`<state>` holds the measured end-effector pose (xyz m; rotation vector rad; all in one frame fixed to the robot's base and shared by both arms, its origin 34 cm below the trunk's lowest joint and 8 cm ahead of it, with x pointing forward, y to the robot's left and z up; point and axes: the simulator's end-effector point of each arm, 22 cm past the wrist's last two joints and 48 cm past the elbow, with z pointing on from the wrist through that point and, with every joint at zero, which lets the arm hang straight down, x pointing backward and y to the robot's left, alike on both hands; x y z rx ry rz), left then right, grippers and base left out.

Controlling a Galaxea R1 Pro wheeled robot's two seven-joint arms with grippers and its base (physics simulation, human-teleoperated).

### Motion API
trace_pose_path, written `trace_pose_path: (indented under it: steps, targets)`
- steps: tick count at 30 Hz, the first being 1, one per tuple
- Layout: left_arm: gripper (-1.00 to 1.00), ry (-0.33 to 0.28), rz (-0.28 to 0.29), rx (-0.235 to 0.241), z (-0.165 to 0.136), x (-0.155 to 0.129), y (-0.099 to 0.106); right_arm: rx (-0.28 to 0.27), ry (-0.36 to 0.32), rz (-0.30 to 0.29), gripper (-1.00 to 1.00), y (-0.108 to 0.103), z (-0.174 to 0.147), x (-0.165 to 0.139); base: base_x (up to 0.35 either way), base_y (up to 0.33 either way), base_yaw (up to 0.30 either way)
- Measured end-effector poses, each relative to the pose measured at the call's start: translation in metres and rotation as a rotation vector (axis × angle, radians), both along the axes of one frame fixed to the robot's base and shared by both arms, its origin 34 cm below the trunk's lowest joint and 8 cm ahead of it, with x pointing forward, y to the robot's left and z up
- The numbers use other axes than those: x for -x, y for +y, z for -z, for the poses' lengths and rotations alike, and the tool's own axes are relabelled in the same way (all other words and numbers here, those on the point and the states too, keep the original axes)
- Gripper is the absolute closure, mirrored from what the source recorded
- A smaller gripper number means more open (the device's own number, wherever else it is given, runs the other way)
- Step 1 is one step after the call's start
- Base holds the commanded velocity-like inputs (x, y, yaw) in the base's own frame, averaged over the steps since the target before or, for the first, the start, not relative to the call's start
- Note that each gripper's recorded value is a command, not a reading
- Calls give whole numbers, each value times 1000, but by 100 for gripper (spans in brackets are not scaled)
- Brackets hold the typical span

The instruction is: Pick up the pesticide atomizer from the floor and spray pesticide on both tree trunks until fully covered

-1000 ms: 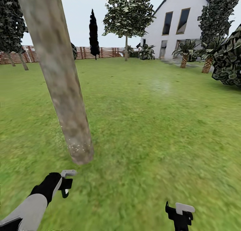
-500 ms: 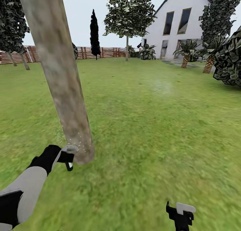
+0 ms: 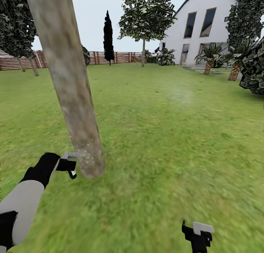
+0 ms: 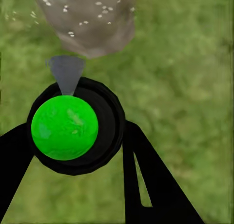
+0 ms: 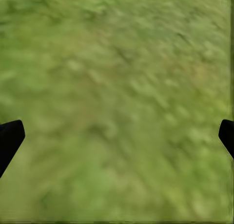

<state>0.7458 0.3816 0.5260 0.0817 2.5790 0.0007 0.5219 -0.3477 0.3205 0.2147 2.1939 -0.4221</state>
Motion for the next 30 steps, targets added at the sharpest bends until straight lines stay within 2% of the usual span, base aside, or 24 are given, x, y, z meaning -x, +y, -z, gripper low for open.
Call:
trace_pose_path:
  steps: [4, 6, 8, 30]
  targets:
    - [100, -2, -11, -22, -5, 0, 14, 0, 0, 0, -100, 0, 0, 0, -54, -12, 13]
    - [100, 4, -40, -58, -10, 6, 44, 0, 0, 0, -100, 0, 0, 0, -3, -1, 209]
    - [100, 7, -52, -61, -10, 8, 53, 0, 0, 0, -100, 0, 0, 0, -1, 0, 260]
    - [100, 13, -49, -47, -4, 12, 47, 2, -2, 2, -100, -1, -1, 0, 31, -254, 4]
